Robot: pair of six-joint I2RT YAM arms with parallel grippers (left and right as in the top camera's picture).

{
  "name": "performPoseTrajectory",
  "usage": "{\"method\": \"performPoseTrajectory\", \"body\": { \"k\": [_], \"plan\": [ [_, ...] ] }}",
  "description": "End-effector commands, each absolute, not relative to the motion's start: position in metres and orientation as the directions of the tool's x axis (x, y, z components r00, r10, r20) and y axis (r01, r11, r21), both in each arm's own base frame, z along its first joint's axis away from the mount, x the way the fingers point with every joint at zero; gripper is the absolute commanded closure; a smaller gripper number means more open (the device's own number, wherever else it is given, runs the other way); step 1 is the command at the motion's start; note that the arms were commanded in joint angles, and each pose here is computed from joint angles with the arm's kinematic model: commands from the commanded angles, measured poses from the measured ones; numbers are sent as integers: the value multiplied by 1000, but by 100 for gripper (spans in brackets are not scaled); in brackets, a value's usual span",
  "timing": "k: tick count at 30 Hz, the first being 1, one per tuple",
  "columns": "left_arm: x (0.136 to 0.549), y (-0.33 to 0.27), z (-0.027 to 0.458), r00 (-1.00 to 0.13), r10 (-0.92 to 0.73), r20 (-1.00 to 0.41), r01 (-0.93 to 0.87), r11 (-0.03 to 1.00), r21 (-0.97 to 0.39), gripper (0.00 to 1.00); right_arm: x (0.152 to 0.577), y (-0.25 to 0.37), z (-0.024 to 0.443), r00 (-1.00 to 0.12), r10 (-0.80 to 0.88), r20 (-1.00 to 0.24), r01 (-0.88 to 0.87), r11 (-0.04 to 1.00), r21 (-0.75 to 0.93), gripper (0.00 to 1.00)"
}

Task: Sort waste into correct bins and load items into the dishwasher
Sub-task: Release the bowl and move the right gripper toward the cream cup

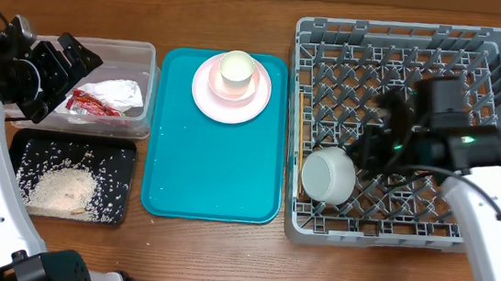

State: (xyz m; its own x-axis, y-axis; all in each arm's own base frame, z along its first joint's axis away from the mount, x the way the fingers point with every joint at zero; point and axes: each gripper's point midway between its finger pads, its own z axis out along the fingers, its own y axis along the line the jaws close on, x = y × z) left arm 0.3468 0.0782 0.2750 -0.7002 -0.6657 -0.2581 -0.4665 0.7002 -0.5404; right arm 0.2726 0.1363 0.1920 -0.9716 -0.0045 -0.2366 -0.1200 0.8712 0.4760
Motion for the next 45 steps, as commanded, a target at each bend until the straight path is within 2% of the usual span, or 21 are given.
{"method": "performPoseTrajectory", "body": {
  "k": [1, 2, 5, 10, 14, 17, 21, 24, 29, 32, 38, 45],
  "plan": [
    [346, 77, 287, -697, -652, -298, -440, 717, -541, 0, 262, 149, 181, -965, -98, -244, -188, 905, 380, 96],
    [346, 77, 287, -697, -652, -298, -440, 717, -541, 0, 262, 147, 175, -963, -99, -249, -174, 937, 303, 96],
    [346, 77, 287, -697, -652, -298, -440, 717, -541, 0, 265, 143, 164, -964, -104, -245, -156, 967, 204, 96],
    [346, 77, 287, -697, -652, -298, -440, 717, -541, 0, 268, 145, 140, -980, -113, -163, -142, 973, 179, 96],
    [346, 77, 287, -697, -652, -298, -440, 717, -541, 0, 270, 129, 124, -988, -91, -123, -101, 992, 79, 96],
    [346, 77, 287, -697, -652, -298, -440, 717, -541, 0, 272, 112, 127, -990, -32, -134, -31, 999, -8, 96],
    [346, 77, 287, -697, -652, -298, -440, 717, -541, 0, 277, 107, 146, -987, -6, -161, 0, 999, -36, 96],
    [346, 77, 287, -697, -652, -298, -440, 717, -541, 0, 290, 120, 179, -975, -2, -221, -10, 999, 34, 96],
    [346, 77, 287, -697, -652, -298, -440, 717, -541, 0, 318, 166, 242, -929, 7, -370, -100, 958, 270, 90],
    [346, 77, 287, -697, -652, -298, -440, 717, -541, 0, 339, 182, 263, -885, 25, -464, -150, 930, 335, 89],
    [346, 77, 287, -697, -652, -298, -440, 717, -541, 0, 356, 192, 256, -872, 14, -489, -173, 926, 335, 84],
    [346, 77, 287, -697, -652, -298, -440, 717, -541, 0, 379, 240, 256, -753, -165, -636, -377, 902, 212, 84]
  ]
}}
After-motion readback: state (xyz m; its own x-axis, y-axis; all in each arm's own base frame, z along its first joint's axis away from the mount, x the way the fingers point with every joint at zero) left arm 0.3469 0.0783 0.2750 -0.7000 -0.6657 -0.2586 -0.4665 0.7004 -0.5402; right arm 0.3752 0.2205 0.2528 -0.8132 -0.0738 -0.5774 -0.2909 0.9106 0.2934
